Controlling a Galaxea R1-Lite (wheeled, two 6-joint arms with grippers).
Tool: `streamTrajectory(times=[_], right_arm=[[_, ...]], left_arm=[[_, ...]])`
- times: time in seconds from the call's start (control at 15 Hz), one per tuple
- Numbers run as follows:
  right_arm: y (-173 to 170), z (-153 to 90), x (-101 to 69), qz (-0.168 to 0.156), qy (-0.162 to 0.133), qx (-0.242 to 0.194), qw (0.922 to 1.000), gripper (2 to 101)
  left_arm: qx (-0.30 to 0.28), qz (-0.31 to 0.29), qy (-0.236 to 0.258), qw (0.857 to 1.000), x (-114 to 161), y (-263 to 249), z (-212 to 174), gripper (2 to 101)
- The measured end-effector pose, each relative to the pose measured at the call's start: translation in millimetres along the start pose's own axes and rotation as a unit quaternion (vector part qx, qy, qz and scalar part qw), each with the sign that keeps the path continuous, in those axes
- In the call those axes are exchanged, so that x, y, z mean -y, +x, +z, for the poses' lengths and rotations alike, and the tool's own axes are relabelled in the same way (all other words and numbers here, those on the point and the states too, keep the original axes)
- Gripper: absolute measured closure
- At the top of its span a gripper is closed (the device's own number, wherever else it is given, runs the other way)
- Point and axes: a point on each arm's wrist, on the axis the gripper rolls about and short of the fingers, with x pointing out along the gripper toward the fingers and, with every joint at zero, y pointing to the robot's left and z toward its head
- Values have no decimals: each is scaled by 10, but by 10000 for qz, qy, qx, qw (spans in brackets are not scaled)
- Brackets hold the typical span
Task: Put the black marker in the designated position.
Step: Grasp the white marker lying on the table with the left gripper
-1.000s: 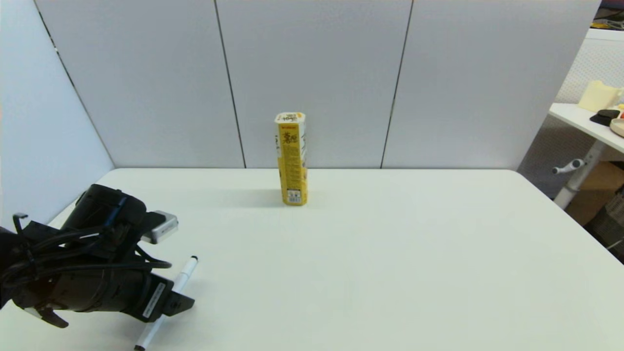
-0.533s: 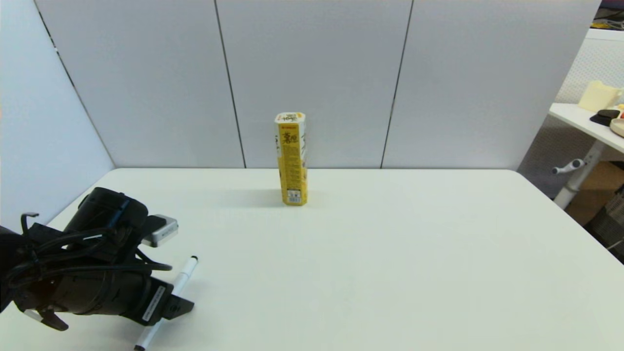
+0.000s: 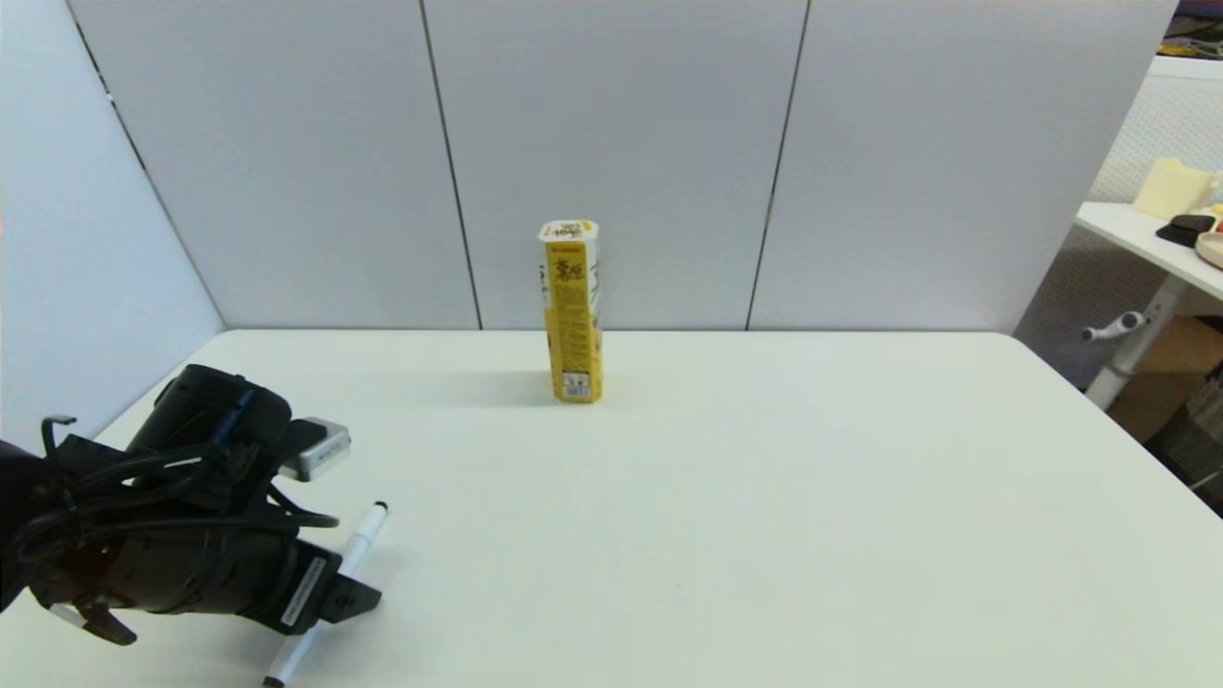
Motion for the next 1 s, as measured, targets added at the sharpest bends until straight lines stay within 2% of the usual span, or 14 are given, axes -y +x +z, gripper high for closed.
streamTrajectory(times=[0.13, 0.4, 0.6, 0.67, 0.73, 1.0], right_arm=[[0, 0, 0, 0, 2, 0, 10000, 43], [0, 0, 0, 2, 0, 0, 10000, 43], [0, 0, 0, 2, 2, 0, 10000, 43], [0, 0, 0, 0, 2, 0, 10000, 43], [0, 0, 0, -1, 2, 0, 10000, 43], [0, 0, 0, 4, 2, 0, 10000, 43]], left_arm=[[6, 0, -4, 10000, 0, 0, 2, 53], [26, -4, -46, 10000, 3, 0, 5, 396], [58, -8, -57, 10000, 4, 5, 5, 580], [51, -11, -54, 10000, 6, 7, 1, 704], [59, -14, -48, 10000, 9, 7, 2, 936], [136, -14, -31, 9999, 20, 20, -10, 921]])
